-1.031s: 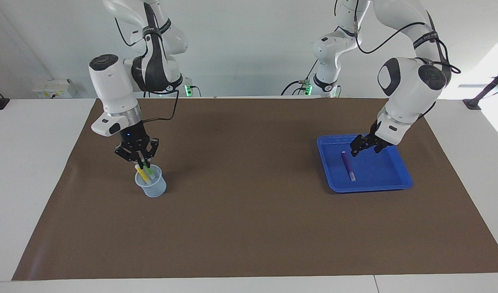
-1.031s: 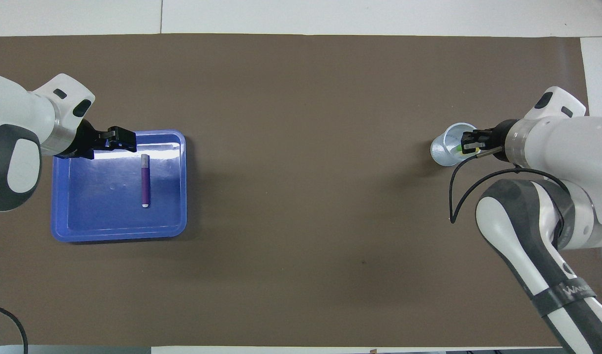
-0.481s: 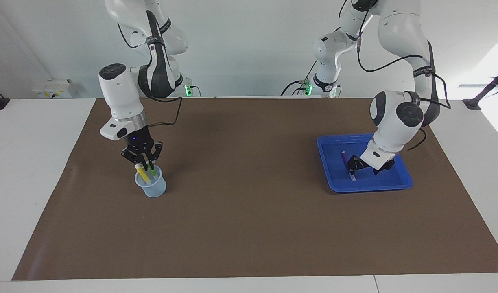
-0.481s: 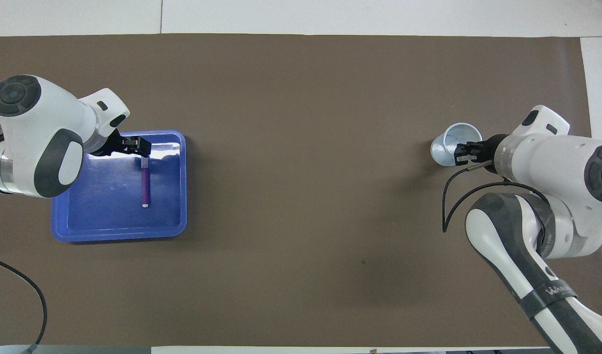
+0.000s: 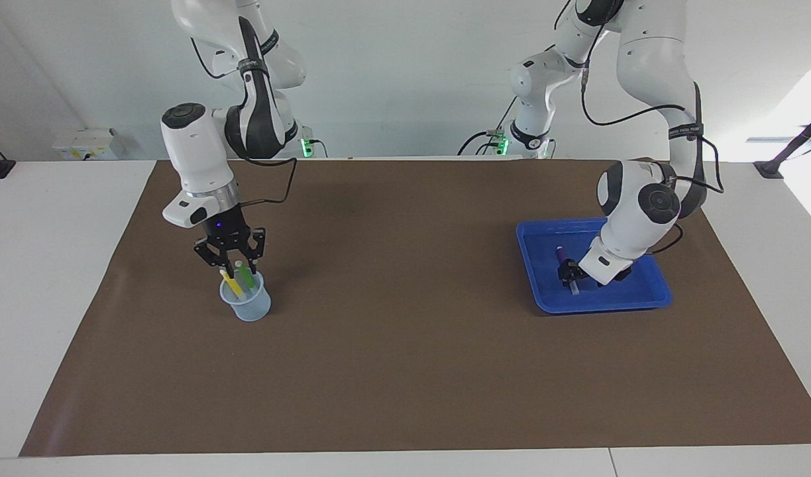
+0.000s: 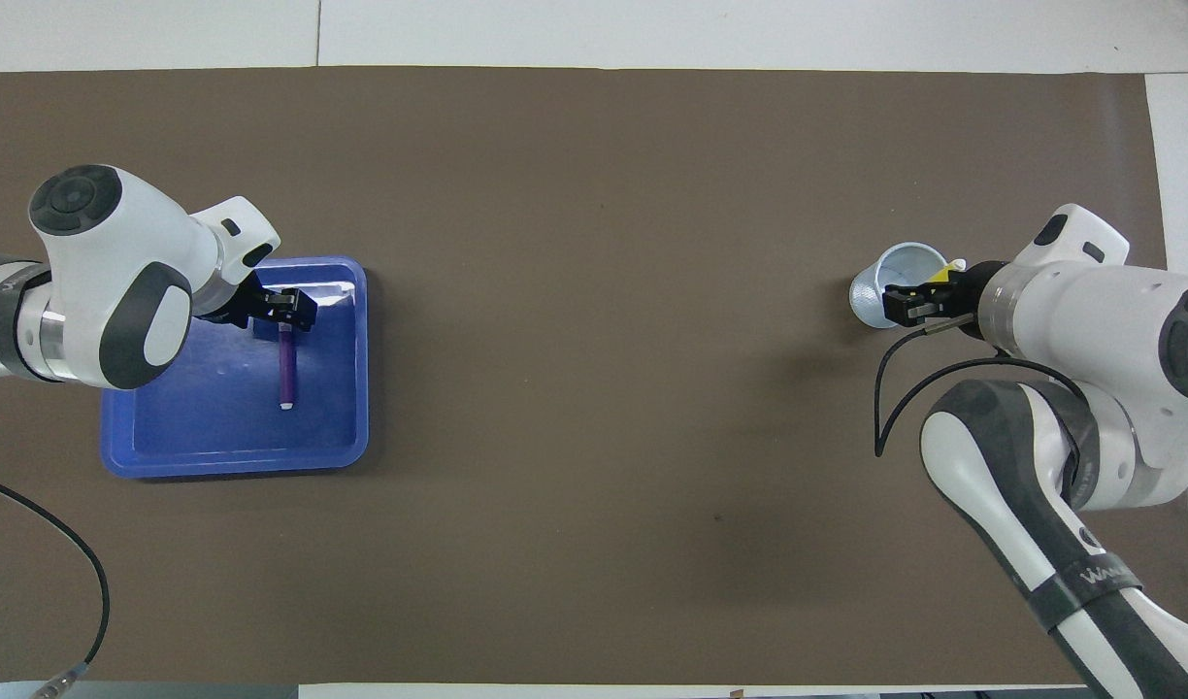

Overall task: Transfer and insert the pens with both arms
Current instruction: 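Grasp the purple pen with the left gripper while the right gripper withdraws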

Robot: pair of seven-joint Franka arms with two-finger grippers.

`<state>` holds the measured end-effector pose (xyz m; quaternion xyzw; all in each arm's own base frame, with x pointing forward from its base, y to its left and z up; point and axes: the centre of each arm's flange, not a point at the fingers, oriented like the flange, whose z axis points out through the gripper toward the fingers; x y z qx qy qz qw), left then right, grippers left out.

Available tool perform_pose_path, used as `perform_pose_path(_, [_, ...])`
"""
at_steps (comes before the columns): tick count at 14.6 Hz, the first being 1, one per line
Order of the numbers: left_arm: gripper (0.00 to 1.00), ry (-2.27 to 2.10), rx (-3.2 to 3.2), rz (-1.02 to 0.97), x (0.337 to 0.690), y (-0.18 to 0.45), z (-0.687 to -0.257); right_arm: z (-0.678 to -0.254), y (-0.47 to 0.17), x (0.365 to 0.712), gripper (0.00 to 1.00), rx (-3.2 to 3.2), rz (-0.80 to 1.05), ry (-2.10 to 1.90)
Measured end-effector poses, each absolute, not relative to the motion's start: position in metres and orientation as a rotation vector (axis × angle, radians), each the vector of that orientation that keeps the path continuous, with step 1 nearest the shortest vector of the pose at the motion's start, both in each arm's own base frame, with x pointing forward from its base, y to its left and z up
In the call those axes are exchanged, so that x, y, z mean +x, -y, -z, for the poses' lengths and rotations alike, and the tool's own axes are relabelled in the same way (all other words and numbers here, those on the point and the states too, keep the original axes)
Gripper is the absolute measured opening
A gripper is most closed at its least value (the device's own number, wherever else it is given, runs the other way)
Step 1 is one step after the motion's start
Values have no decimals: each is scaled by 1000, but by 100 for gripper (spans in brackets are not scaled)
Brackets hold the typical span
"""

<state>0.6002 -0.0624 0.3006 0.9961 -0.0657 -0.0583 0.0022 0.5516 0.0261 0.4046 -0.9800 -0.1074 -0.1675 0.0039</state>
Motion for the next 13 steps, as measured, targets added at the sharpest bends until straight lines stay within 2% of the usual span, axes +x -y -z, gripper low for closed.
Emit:
perform_pose_path(1, [85,200,3118,192,600,63,-298,-411,-26,555,94,-3069,543,337])
perform_pose_path(2, [81,194,3113,201,599,63,-297,-417,-26,558,100,-3067,555,337])
perform_pose_path(3, [81,191,3111,218,598,63,-296,-425,-27,561,100,-3067,547,338])
perform_pose_path(4, [74,190,3111,227,597,63,-296,-434,-27,564,100,-3068,527,335])
perform_pose_path(6, [70,188,3110,229,598,63,-297,-462,-26,572,100,-3071,475,286])
perform_pose_path(7, [61,185,3111,233,598,62,-299,-479,-24,575,100,-3073,449,244])
perform_pose_path(10, [22,181,3111,243,598,61,-302,-529,-16,579,100,-3078,375,162])
perform_pose_path(13, [17,179,3110,245,598,61,-302,-575,-13,576,100,-3080,290,57])
